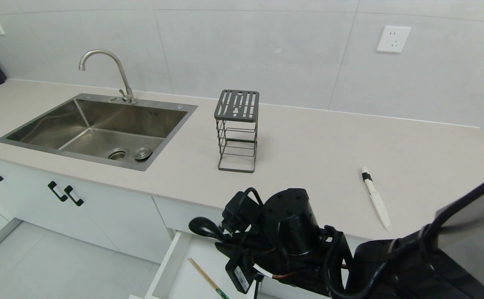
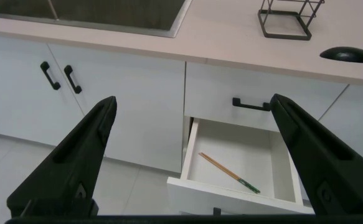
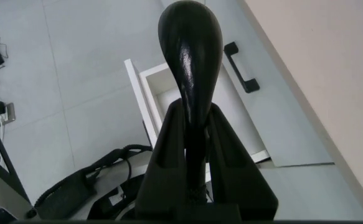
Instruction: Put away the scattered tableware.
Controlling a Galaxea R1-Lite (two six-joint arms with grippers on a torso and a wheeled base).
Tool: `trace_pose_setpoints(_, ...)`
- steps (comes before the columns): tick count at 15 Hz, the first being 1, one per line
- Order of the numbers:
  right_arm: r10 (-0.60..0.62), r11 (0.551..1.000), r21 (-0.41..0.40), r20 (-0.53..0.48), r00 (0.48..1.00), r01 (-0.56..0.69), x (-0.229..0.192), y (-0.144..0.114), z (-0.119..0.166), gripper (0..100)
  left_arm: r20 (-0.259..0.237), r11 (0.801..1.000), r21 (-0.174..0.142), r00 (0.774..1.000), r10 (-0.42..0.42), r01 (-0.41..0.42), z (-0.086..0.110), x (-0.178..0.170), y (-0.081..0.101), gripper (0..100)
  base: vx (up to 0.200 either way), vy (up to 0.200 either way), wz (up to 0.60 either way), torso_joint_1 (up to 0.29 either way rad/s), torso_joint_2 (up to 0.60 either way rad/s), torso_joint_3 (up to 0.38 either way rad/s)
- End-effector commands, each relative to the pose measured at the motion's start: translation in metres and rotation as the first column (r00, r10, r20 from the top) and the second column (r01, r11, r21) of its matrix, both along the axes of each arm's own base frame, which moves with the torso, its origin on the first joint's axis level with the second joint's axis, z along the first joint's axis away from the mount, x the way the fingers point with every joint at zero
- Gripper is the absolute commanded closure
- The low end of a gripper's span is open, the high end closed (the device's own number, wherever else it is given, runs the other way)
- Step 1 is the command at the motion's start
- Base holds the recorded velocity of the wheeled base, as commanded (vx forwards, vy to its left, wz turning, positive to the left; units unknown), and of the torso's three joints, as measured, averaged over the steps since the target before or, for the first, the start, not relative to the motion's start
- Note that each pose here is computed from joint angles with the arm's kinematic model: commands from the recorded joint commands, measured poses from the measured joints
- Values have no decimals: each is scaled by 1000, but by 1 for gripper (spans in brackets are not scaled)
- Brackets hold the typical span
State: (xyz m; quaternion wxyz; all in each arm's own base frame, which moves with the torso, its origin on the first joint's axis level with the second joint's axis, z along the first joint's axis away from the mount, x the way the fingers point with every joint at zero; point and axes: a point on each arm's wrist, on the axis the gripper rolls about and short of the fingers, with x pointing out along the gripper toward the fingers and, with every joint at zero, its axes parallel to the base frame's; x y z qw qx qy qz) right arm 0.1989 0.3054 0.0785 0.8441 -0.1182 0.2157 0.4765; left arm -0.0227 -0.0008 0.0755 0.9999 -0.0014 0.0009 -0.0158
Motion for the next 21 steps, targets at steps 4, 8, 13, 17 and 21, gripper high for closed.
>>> trace_pose_setpoints(4,62,997,-52,82,995,-58,9,18,-11,100,-1,1000,0,1000,-1,1,0,0,0,0,0,0,0,0,0,0)
trace_pose_setpoints(8,68,997,-47,103,992,-63,18,29,-15,100,-1,1000,0,1000,-1,1,0,0,0,0,0,0,0,0,0,0)
trace_pose_setpoints(13,102,995,-28,109,989,-100,29,45,-22,100,-1,1000,0,1000,-1,1,0,0,0,0,0,0,0,-74,144,72)
trace_pose_setpoints(17,96,995,-18,118,988,-95,36,53,-26,100,-1,1000,0,1000,-1,1,0,0,0,0,0,0,0,-216,419,205)
trace_pose_setpoints(21,96,995,-19,117,988,-95,37,55,-28,100,-1,1000,0,1000,-1,1,0,0,0,0,0,0,0,-67,144,69)
